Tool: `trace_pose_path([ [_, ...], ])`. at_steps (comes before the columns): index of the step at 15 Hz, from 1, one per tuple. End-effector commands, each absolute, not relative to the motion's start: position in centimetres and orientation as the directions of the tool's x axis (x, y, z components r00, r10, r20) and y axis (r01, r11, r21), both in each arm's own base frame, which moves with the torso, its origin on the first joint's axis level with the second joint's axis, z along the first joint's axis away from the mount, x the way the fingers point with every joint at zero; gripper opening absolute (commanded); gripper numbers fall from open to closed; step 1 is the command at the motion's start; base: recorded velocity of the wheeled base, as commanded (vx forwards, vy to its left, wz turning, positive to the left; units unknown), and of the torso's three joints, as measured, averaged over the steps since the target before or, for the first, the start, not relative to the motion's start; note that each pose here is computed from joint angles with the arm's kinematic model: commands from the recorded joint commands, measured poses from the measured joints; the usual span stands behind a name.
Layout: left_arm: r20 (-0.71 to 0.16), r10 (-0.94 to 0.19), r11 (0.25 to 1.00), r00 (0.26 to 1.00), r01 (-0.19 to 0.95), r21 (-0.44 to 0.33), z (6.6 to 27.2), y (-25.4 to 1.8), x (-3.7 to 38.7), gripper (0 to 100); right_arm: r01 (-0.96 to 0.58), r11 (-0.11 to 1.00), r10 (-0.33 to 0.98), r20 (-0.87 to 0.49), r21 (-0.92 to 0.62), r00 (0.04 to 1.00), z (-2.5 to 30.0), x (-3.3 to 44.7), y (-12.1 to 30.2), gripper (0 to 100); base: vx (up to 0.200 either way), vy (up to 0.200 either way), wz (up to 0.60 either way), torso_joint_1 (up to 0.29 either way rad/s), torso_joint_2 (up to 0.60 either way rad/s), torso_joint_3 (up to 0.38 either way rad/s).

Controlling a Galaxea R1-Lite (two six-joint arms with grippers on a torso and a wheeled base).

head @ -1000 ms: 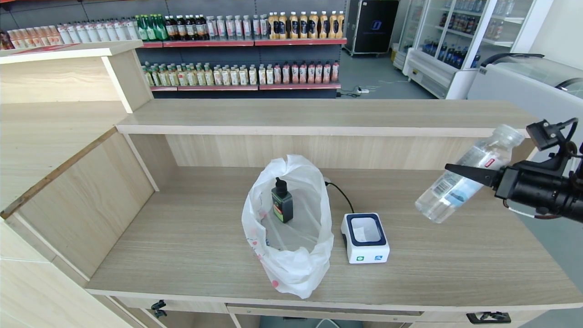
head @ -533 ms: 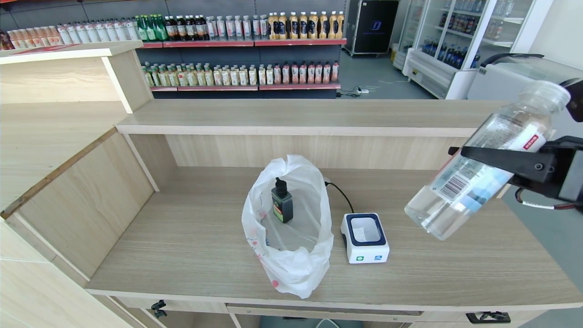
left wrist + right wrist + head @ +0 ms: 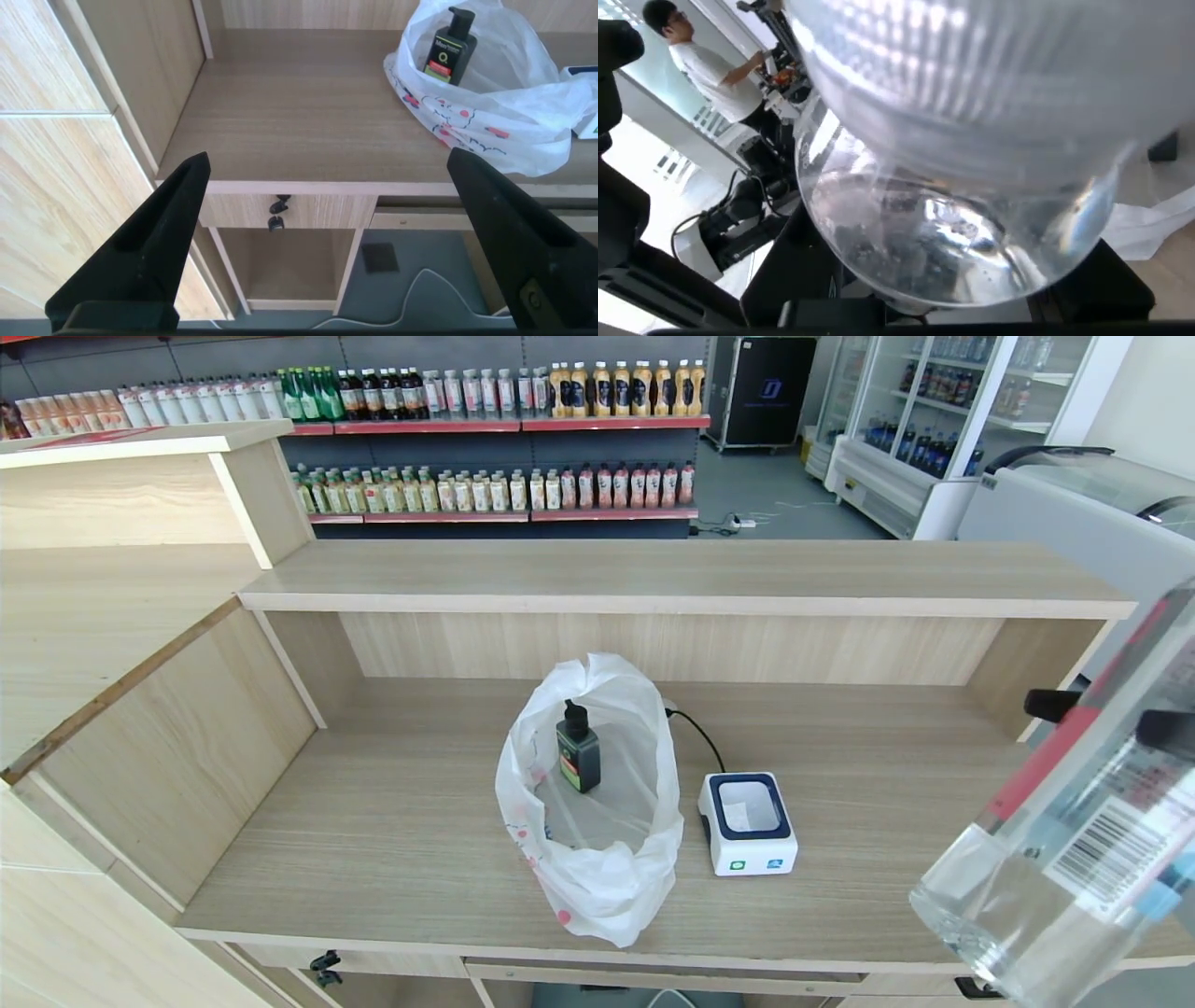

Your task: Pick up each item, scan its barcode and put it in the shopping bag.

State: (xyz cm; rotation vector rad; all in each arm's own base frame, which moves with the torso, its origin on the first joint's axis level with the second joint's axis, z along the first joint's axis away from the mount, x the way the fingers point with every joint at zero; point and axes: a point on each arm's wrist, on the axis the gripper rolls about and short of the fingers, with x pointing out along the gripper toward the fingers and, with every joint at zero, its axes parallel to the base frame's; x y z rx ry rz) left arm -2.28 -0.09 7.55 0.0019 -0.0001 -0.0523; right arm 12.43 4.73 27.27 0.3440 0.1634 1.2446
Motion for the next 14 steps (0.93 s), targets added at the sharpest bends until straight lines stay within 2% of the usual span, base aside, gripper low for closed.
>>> trace_pose_path([
  [1, -0.002, -0.052, 0.999, 0.999, 0.052, 0.001, 7.6, -0.1, -2.3, 100, -0.912, 0.268, 0.948, 0.084, 0.311, 0.307, 28.0, 11.7, 4.7, 0, 0.0, 0.0, 0.0, 0.0, 0.0, 0.0],
  [8, -0.002, -0.052, 0.999, 0.999, 0.052, 0.001, 7.6, -0.1, -2.3, 100, -0.941, 0.16, 0.976, 0.098, 0.298, 0.197, 28.5, 10.8, 5.8, 0, 0.0, 0.0, 0.0, 0.0, 0.0, 0.0],
  [14, -0.002, -0.052, 0.999, 0.999, 0.052, 0.003, 7.6, -0.1, -2.3, 100, -0.97, 0.071, 0.985, 0.139, 0.232, 0.105, 30.8, 9.9, 6.5, 0, 0.0, 0.0, 0.0, 0.0, 0.0, 0.0],
])
